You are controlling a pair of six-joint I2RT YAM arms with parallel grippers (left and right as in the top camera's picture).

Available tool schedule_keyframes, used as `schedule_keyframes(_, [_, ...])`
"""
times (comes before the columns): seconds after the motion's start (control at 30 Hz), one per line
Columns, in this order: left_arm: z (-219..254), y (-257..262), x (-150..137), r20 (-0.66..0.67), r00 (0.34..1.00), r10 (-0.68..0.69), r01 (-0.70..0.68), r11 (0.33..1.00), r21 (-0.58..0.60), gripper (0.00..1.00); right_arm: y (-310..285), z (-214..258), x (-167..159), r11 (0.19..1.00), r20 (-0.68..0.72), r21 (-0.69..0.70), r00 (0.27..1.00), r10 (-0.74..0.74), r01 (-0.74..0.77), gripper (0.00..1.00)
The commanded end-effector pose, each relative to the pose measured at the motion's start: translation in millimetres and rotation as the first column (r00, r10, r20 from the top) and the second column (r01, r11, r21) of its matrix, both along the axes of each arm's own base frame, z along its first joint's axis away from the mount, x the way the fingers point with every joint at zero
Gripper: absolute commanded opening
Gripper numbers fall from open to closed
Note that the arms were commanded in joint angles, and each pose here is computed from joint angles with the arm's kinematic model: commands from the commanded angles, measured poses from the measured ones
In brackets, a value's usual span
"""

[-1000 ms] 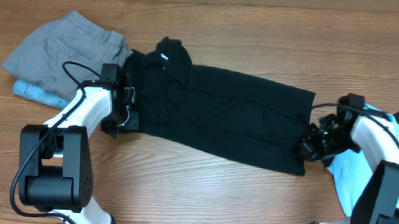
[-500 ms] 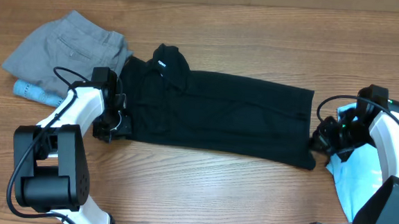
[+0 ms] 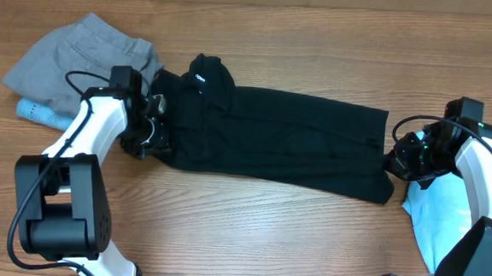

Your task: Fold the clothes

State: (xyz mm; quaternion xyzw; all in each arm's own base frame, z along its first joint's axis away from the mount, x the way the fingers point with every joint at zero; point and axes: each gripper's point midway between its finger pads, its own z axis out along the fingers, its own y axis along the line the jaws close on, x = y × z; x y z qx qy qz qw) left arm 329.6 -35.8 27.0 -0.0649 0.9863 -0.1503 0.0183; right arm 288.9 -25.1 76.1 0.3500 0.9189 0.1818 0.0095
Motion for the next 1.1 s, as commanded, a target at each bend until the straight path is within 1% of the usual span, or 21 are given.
schedule_keyframes(0.0, [6.9, -43.2, 5.0, 0.051, 0.991, -0.126, 0.130, 0.988, -0.082, 0.45, -5.2, 9.9, 8.2, 1.000, 0.039, -0.022, 0.999, -0.010, 0.011, 0.04])
schedule_keyframes(0.13, [4.9, -60.9, 7.8, 0.081, 0.978, -0.191, 0.194, 0.980, -0.032, 0.51, -5.1, 9.9, 7.9, 1.000, 0.038, -0.021, 0.999, -0.010, 0.011, 0.05])
schedule_keyframes(0.2, [2.6, -62.2, 4.7, 0.069, 0.975, -0.213, 0.213, 0.977, 0.005, 0.51, -4.9, 9.8, 7.4, 1.000, 0.036, -0.021, 0.999, -0.010, 0.011, 0.05])
schedule_keyframes(0.33, [-1.8, -47.7, -8.9, -0.003, 0.978, -0.208, 0.208, 0.975, 0.079, 0.47, -4.6, 9.7, 6.0, 1.000, 0.031, -0.020, 0.999, -0.007, 0.008, 0.05])
schedule_keyframes(0.4, [-3.3, -24.9, -19.8, -0.073, 0.984, -0.161, 0.170, 0.973, 0.154, 0.43, -4.5, 9.7, 6.0, 1.000, 0.031, -0.020, 0.999, -0.007, 0.008, 0.05])
schedule_keyframes(0.43, [-2.3, -14.2, -23.0, -0.097, 0.986, -0.137, 0.154, 0.970, 0.187, 0.38, -4.6, 9.7, 6.0, 1.000, 0.031, -0.020, 0.999, -0.007, 0.008, 0.05])
schedule_keyframes(0.5, [2.0, 2.1, -25.5, -0.122, 0.989, -0.086, 0.111, 0.969, 0.220, 0.37, -4.5, 9.6, 5.3, 1.000, 0.028, -0.020, 1.000, -0.007, 0.008, 0.05])
schedule_keyframes(0.53, [4.9, 6.1, -23.7, -0.118, 0.991, -0.069, 0.093, 0.973, 0.212, 0.37, -4.4, 9.6, 5.0, 1.000, 0.027, -0.019, 1.000, -0.007, 0.008, 0.05])
schedule_keyframes(0.6, [13.7, 3.3, -15.9, -0.083, 0.994, -0.064, 0.075, 0.987, 0.141, 0.41, -4.2, 9.5, 4.4, 1.000, 0.024, -0.018, 1.000, -0.007, 0.008, 0.05])
schedule_keyframes(0.73, [34.1, -31.6, 2.5, 0.029, 0.992, -0.127, 0.129, 0.988, -0.081, 0.53, -4.2, 9.5, 4.4, 1.000, 0.024, -0.018, 1.000, -0.007, 0.008, 0.05])
schedule_keyframes(0.8, [37.5, -46.9, 7.7, 0.065, 0.987, -0.149, 0.156, 0.980, -0.126, 0.55, -4.2, 9.5, 4.6, 1.000, 0.025, -0.019, 1.000, -0.007, 0.008, 0.05])
schedule_keyframes(0.97, [38.1, -81.2, 14.0, 0.134, 0.960, -0.246, 0.261, 0.960, -0.104, 0.59, -4.2, 9.5, 4.4, 1.000, 0.024, -0.018, 1.000, -0.007, 0.008, 0.05])
schedule_keyframes(1.07, [32.0, -87.7, 16.9, 0.147, 0.943, -0.298, 0.300, 0.954, 0.008, 0.60, -4.2, 9.5, 4.3, 1.000, 0.024, -0.018, 1.000, -0.007, 0.007, 0.05])
